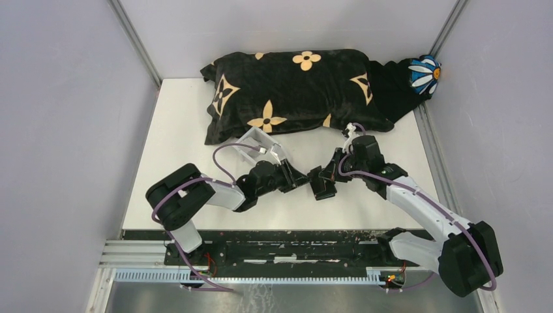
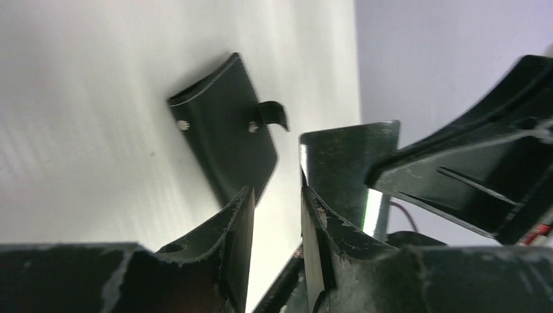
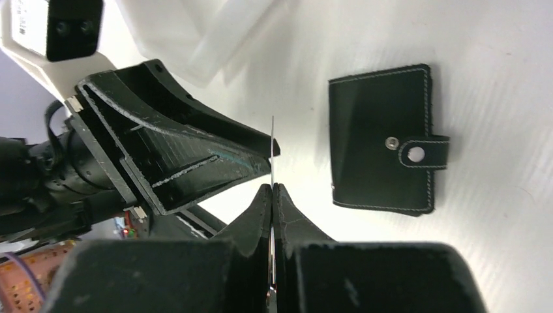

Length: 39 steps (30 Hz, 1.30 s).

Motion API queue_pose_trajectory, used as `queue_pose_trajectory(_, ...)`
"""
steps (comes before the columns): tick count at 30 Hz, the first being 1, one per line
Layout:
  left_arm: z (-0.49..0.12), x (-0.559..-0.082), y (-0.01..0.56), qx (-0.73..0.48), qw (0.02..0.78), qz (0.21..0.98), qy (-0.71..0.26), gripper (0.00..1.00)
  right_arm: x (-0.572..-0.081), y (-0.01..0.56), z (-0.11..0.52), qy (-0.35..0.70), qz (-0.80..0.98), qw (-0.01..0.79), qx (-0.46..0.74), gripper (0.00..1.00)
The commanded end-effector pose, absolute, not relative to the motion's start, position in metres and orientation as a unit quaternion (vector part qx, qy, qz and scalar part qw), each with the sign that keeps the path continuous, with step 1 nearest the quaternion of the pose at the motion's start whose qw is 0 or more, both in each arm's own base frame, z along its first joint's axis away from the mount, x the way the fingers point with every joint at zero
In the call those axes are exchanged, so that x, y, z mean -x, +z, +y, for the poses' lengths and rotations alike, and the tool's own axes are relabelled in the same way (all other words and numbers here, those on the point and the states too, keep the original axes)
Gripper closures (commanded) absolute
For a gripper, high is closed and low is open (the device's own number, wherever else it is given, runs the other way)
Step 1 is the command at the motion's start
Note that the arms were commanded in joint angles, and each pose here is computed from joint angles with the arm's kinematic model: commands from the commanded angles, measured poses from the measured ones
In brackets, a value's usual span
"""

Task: Put the credit cards into the card holder
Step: Pick up the credit card from the storage box, then open the card holder at the center of the board.

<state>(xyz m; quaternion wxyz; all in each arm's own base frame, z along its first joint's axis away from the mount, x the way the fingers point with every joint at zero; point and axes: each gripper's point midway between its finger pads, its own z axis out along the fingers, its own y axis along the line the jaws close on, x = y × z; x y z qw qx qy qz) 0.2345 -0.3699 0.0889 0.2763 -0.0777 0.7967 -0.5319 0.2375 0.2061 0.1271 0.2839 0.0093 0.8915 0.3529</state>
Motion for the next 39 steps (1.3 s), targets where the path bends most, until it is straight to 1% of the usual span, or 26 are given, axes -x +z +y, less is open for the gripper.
queue_pose_trajectory(1,-0.361,-0.243,0.071,0.043,0.316,0.834,-0.450,0.62,-0.238,0.121,0.191,0.291,0.915,0.281,0.013,0.99)
queue_pose_trajectory(15,-0.366,-0.247,0.058,0.015,0.317,0.856,-0.408,0.67,-0.263,0.105,0.173,0.182,0.941,0.282,0.033,0.99)
queue_pose_trajectory(19,-0.368,-0.249,0.054,0.009,0.314,0.862,-0.398,0.68,-0.270,0.094,0.169,0.155,0.949,0.272,0.039,0.99)
queue_pose_trajectory(31,-0.378,-0.255,0.048,-0.009,0.307,0.872,-0.382,0.69,-0.289,0.091,0.150,0.077,0.957,0.276,0.052,0.99)
queue_pose_trajectory(39,-0.378,-0.257,0.041,-0.013,0.302,0.879,-0.370,0.69,-0.294,0.086,0.144,0.056,0.959,0.274,0.052,0.99)
